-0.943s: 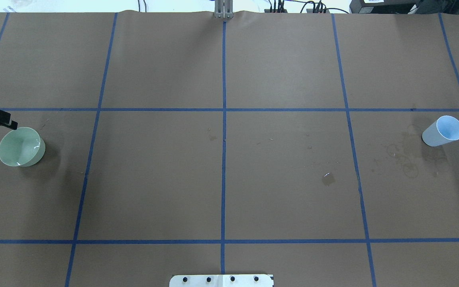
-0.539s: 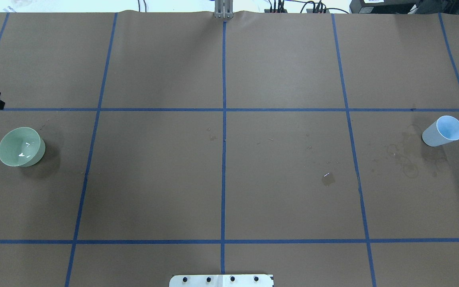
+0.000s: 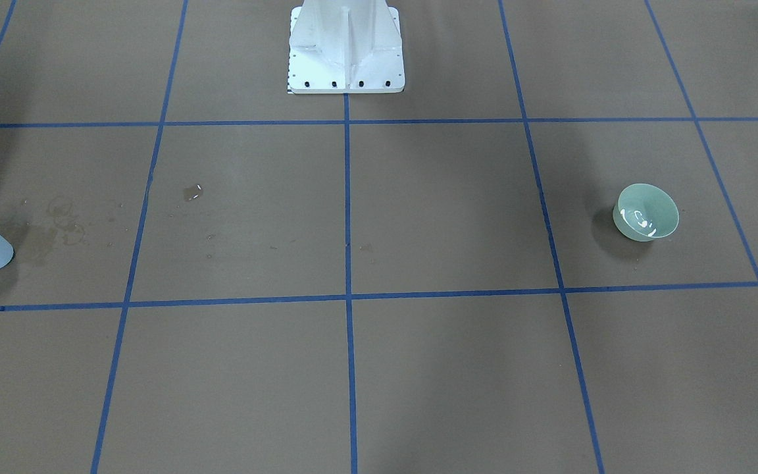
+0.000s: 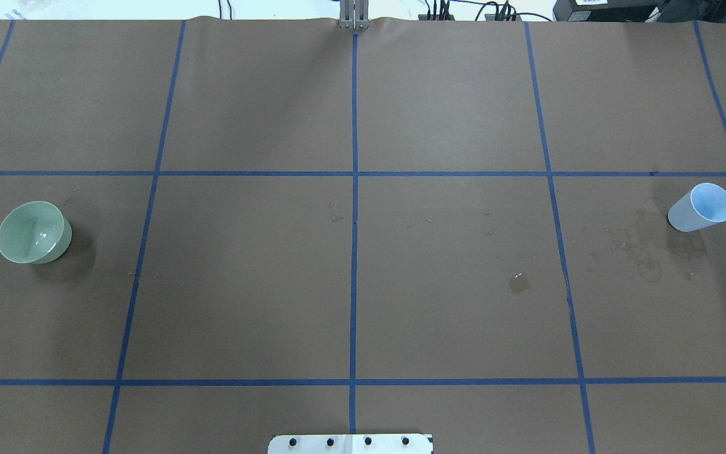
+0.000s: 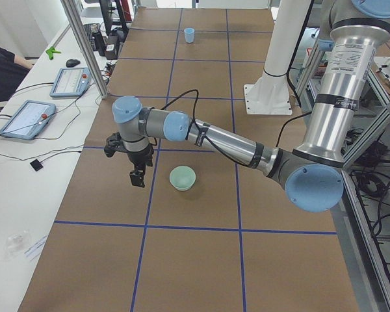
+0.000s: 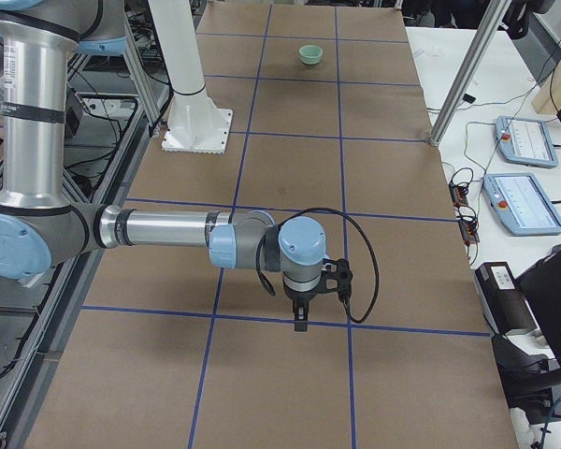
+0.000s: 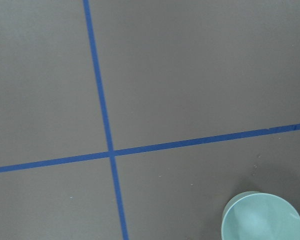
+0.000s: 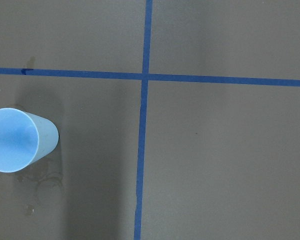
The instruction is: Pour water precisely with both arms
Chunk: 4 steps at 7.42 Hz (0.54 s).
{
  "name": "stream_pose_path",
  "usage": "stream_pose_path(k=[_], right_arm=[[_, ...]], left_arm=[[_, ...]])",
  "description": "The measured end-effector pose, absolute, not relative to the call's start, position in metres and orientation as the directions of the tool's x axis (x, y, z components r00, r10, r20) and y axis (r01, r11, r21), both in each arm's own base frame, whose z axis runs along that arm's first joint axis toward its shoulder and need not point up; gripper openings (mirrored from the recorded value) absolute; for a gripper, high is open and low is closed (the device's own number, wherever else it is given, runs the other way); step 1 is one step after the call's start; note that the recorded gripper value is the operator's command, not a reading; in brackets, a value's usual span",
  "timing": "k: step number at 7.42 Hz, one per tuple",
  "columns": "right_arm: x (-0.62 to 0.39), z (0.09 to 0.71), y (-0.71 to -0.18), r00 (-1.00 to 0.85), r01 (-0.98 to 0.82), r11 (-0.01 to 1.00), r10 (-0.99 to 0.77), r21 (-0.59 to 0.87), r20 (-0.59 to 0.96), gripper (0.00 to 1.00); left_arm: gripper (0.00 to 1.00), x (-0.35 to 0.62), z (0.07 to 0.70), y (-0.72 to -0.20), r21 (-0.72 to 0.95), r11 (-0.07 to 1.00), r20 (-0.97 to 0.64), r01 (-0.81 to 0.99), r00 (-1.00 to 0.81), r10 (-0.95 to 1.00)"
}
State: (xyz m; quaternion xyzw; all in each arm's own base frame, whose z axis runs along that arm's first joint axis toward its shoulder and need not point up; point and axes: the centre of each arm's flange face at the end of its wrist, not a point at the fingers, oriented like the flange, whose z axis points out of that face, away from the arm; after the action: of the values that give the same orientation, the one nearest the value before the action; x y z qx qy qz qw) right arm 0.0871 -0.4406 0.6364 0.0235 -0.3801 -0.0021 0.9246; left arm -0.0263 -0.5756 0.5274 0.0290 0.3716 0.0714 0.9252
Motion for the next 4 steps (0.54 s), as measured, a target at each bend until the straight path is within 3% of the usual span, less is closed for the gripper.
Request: stream_pose_path(k=[4], right_arm=[[0.09, 0.598, -0.456, 0.726, -0.021, 0.999, -0.012, 0.039, 0.688, 0.99]], left_arm=[[1.0, -0.069, 0.619, -0.529, 0.095, 0.991, -0.739, -0.089, 0.66, 0.131]])
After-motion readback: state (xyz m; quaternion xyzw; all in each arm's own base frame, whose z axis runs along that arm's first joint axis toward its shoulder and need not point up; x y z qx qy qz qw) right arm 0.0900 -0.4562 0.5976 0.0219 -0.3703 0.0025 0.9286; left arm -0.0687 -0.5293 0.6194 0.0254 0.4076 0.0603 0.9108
